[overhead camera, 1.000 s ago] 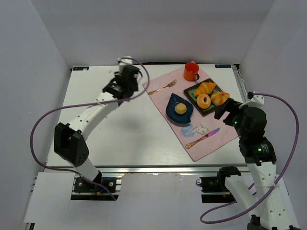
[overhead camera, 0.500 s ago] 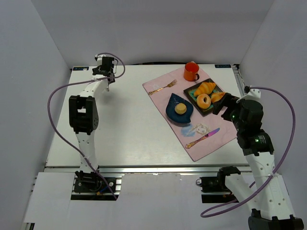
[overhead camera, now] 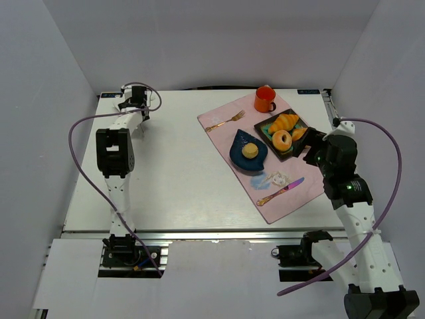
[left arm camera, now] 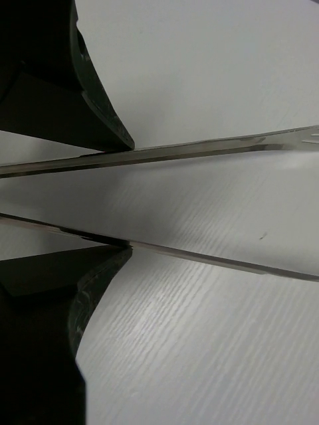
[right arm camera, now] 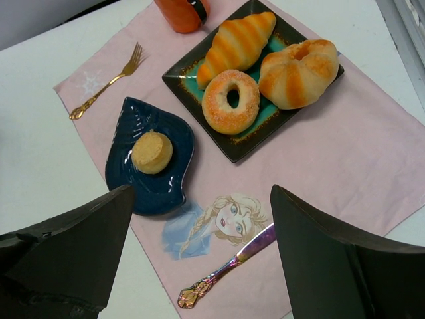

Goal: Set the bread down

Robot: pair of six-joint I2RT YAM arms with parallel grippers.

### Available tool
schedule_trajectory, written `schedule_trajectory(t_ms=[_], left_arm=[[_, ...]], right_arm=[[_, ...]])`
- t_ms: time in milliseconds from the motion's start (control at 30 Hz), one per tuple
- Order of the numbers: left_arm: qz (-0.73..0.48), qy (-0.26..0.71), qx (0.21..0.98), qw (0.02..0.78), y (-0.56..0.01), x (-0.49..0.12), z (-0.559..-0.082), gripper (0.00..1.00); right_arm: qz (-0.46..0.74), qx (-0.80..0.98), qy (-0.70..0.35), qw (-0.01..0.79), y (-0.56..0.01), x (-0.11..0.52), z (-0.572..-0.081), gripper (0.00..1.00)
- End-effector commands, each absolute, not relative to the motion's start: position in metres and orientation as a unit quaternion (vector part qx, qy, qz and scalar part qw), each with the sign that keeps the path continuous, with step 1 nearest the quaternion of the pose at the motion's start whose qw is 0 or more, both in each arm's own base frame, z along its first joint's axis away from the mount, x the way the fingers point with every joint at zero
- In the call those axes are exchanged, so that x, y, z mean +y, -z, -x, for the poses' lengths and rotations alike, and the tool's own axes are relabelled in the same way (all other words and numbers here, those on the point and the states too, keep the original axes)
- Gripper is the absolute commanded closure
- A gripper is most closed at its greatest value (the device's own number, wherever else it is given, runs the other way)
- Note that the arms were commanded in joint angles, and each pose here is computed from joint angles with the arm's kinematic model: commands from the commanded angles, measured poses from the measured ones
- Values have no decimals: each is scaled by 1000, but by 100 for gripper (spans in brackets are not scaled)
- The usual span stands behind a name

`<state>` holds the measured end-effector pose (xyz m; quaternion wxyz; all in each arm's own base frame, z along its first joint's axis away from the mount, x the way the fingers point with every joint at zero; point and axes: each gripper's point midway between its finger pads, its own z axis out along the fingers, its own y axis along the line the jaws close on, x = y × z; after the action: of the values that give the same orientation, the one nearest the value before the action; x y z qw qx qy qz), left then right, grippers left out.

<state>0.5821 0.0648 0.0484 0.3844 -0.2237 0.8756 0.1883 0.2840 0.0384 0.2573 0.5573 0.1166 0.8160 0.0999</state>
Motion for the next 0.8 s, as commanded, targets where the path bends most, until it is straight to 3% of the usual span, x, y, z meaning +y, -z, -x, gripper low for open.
schedule_trajectory(t_ms=[0, 133, 367, 433, 533, 767], left_arm=[[243, -195, 857, 410, -60, 82, -598, 32], [240, -187, 864, 401, -44, 79, -596, 29], [239, -183, 866, 399, -43, 77, -588, 2], [241, -189, 864, 400, -52, 79, -584, 2], [250, -194, 852, 416, -89, 83, -577, 2], [279, -153, 813, 488, -239, 78, -527, 2]], right_arm=[[-110, 806, -102, 573, -263, 40, -294, 11], [-111, 807, -107, 570, -260, 42, -297, 11], [-110, 806, -110, 571, -261, 43, -296, 11], [-110, 806, -108, 571, -261, 43, -296, 11], [-108, 806, -101, 573, -264, 40, -295, 11], [-124, 805, -114, 569, -277, 41, -281, 11]])
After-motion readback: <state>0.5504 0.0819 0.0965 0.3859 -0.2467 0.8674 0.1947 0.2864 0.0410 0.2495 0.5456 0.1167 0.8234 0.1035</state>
